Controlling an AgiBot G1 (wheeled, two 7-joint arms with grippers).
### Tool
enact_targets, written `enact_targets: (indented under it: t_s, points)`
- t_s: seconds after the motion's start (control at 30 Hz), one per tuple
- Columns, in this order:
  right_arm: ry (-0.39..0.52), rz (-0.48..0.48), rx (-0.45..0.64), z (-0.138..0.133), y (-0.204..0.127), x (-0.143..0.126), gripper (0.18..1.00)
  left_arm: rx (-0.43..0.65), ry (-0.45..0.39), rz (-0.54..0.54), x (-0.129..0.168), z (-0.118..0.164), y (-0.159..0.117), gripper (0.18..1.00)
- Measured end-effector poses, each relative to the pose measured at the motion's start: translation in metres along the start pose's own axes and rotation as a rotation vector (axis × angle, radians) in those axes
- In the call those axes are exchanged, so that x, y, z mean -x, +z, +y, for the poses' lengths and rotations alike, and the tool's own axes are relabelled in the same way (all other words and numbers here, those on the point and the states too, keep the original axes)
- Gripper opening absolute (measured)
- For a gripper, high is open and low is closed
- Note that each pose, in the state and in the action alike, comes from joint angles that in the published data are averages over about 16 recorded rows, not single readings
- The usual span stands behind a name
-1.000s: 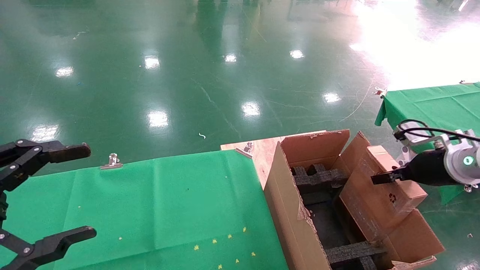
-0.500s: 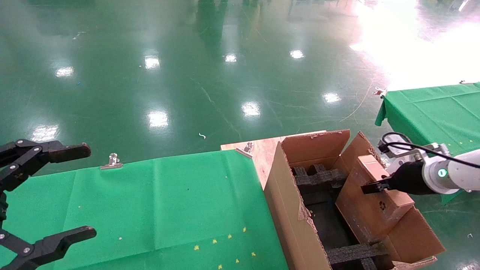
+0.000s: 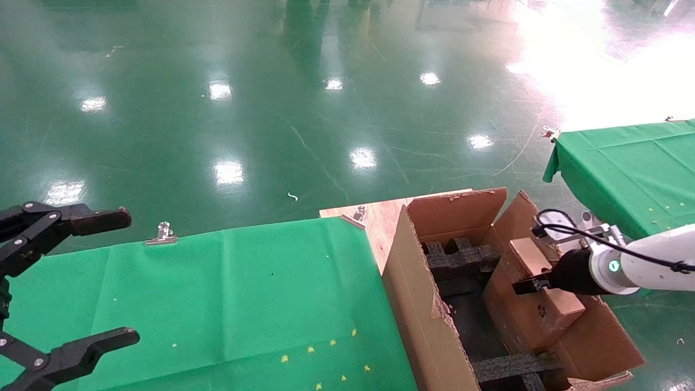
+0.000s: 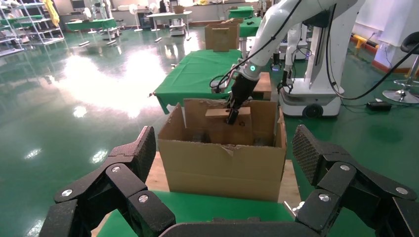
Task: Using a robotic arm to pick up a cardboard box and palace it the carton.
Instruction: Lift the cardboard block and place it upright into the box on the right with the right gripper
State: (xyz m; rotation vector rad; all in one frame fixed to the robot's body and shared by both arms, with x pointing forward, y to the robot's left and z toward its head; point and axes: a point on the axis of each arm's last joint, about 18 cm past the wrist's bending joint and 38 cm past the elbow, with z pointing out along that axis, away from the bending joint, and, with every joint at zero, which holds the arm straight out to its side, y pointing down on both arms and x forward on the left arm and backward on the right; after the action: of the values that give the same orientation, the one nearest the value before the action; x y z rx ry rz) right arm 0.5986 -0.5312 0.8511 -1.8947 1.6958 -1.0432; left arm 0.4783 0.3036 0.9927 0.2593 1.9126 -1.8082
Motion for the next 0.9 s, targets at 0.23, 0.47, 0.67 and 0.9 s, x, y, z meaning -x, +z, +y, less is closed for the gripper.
enact_targets:
  t_s: [0.23,0.47,0.67,0.9]
  points:
    - [-0.013,-0.001,0.021,0.006,0.014,0.007,0.355,0.000,0.000,0.000,0.000,0.000,0.000,1.001]
    - [-0.024,-0.004,0.041,0.011,0.025,0.013,0.353,0.000,0.000,0.000,0.000,0.000,0.000,1.001]
    - [-0.034,-0.009,0.054,0.013,0.032,0.018,0.350,0.000,0.000,0.000,0.000,0.000,0.000,1.001]
    - [-0.040,-0.012,0.063,0.015,0.036,0.021,0.347,0.000,0.000,0.000,0.000,0.000,0.000,1.001]
